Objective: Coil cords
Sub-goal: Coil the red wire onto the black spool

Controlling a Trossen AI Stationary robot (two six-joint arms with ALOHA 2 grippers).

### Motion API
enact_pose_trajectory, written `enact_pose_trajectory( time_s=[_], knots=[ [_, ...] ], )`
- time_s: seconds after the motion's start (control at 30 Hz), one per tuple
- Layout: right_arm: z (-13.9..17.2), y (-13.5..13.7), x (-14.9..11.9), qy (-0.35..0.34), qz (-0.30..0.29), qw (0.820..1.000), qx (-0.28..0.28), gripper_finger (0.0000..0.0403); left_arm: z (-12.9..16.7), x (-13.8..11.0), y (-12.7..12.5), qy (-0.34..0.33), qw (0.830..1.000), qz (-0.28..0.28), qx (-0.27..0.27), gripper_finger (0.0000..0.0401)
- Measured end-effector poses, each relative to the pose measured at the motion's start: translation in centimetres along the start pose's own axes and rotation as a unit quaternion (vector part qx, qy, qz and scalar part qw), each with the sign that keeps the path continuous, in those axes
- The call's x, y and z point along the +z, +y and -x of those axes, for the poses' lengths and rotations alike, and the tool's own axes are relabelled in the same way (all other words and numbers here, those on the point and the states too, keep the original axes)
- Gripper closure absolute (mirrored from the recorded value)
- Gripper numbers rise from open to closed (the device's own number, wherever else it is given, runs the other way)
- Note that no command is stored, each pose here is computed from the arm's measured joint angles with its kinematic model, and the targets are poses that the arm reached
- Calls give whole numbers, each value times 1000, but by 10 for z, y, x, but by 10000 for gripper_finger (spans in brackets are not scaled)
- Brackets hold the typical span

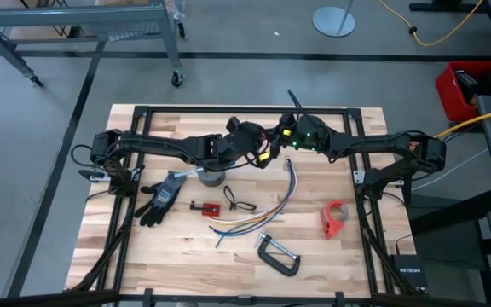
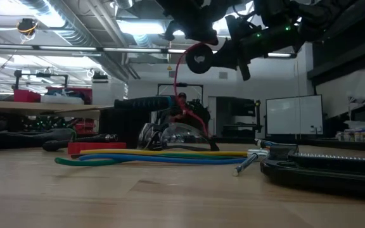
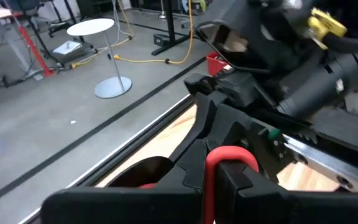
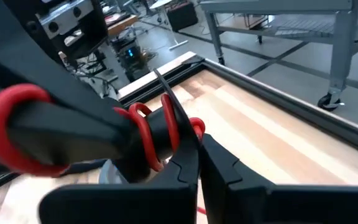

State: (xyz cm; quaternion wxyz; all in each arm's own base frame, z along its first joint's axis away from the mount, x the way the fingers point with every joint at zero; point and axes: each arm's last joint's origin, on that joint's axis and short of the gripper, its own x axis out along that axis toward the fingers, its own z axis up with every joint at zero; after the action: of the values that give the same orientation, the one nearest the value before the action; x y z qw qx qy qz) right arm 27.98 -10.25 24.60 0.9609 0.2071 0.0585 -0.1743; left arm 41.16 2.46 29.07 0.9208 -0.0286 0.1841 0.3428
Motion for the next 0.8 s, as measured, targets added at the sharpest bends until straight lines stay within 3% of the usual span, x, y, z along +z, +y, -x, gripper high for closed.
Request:
enact_pose_trajectory(
  time_s=[0.2, 0.5, 0.8],
  knots=[
    [0, 2, -1, 15, 0, 999, 29, 401, 8, -4, -12, -1, 1000, -21, -7, 401],
    [0, 4, -1, 28, -4, 997, 70, 401, 22, -7, -24, -14, 998, -56, 25, 401],
    [1, 6, 2, 19, -4, 997, 81, 401, 35, -10, -33, -36, 987, -105, 119, 401]
  ],
)
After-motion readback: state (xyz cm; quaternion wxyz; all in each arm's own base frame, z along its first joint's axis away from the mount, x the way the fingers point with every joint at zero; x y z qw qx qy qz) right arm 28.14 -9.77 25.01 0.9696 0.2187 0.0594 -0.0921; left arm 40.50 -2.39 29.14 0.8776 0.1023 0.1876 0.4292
